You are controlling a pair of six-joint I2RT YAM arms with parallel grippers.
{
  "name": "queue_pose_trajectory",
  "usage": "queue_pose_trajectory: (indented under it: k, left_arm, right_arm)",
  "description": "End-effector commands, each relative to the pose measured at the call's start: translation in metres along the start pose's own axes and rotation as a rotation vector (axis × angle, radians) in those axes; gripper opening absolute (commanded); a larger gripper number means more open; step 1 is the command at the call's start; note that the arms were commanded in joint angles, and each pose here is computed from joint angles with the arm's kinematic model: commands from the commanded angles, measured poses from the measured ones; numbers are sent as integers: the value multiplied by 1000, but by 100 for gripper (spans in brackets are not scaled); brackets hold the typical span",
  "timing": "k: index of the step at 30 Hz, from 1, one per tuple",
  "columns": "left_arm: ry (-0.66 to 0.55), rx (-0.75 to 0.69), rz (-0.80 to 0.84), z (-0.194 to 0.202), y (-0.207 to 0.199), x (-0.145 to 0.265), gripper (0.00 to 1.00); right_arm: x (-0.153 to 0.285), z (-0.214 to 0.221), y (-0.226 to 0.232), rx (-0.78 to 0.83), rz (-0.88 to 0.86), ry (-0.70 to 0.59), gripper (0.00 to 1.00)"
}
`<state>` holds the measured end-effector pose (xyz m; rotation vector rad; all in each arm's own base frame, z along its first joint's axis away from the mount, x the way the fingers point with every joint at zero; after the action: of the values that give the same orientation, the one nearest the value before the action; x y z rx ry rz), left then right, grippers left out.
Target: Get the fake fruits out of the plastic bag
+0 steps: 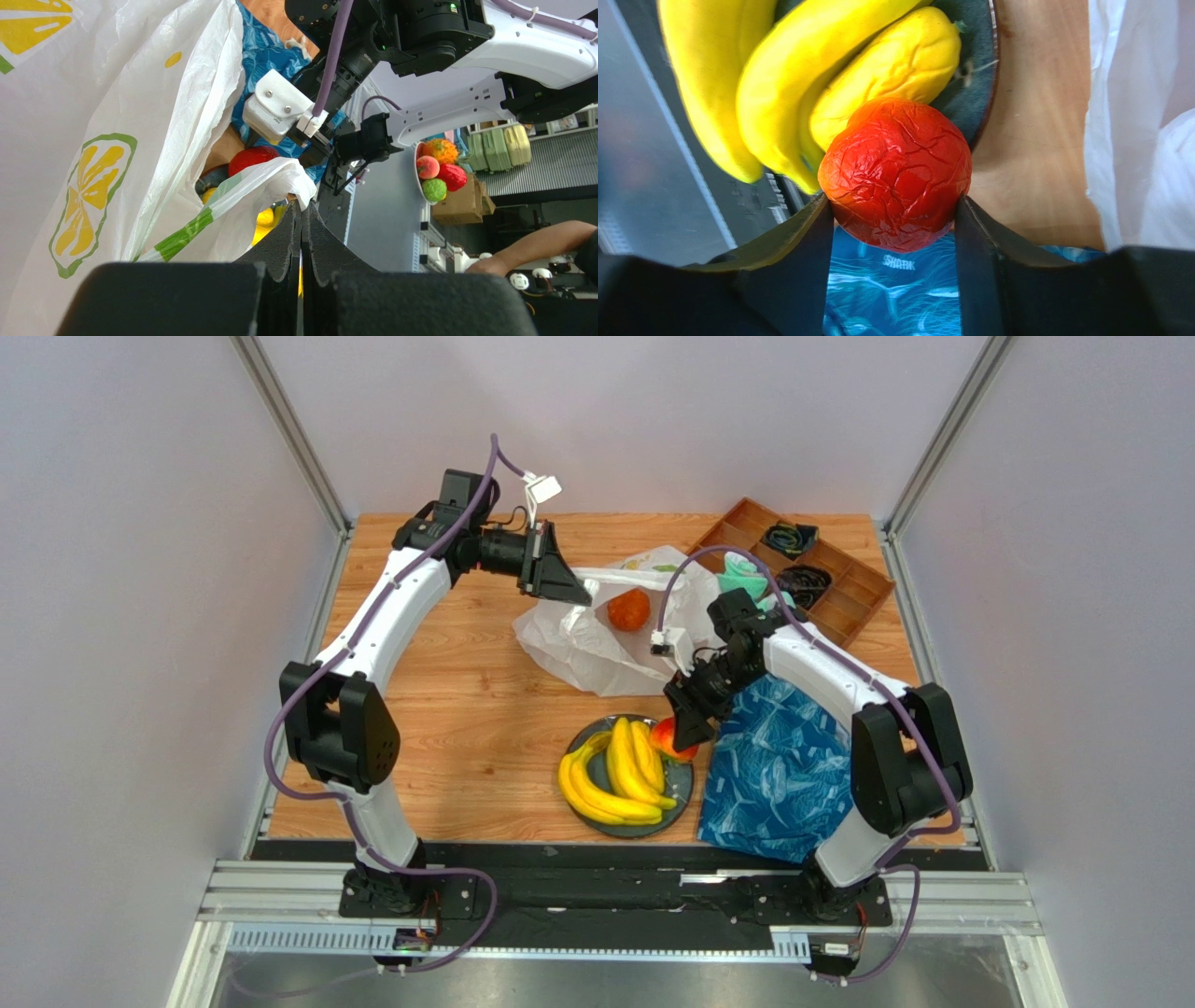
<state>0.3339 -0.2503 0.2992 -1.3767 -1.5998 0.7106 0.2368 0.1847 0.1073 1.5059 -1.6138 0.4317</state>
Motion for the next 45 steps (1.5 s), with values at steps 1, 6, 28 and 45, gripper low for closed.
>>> queue_pose_trajectory:
  k: [1,6,28,45]
  left_arm:
    - [-2,-53,26,-4,-10,2,0]
    - [17,-32,32,3,-7,2,0]
    - [75,-65,-11,15,1,-13,0]
    - [35,-154,-35,-4,-15,-9,0]
  right_arm:
    - [9,-20,3,-39,-90,-86,44]
    - [14,-11,30,-206,-394,-139,40]
    - [5,31,2,-423,-445,-127,100]
    - [168,-23,-16,253,991,-529,100]
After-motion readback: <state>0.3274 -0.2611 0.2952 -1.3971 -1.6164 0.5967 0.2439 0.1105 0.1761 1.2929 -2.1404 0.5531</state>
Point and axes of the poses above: each gripper's point midway between its finger pads, its own x axis back along the fingers, its own y axis along the line the jaws close on, z = x × y, the point moved 2 cm from there along x, back along the fingers, and after that the axes turned 13 degrees about x, right-handed, at the moved point
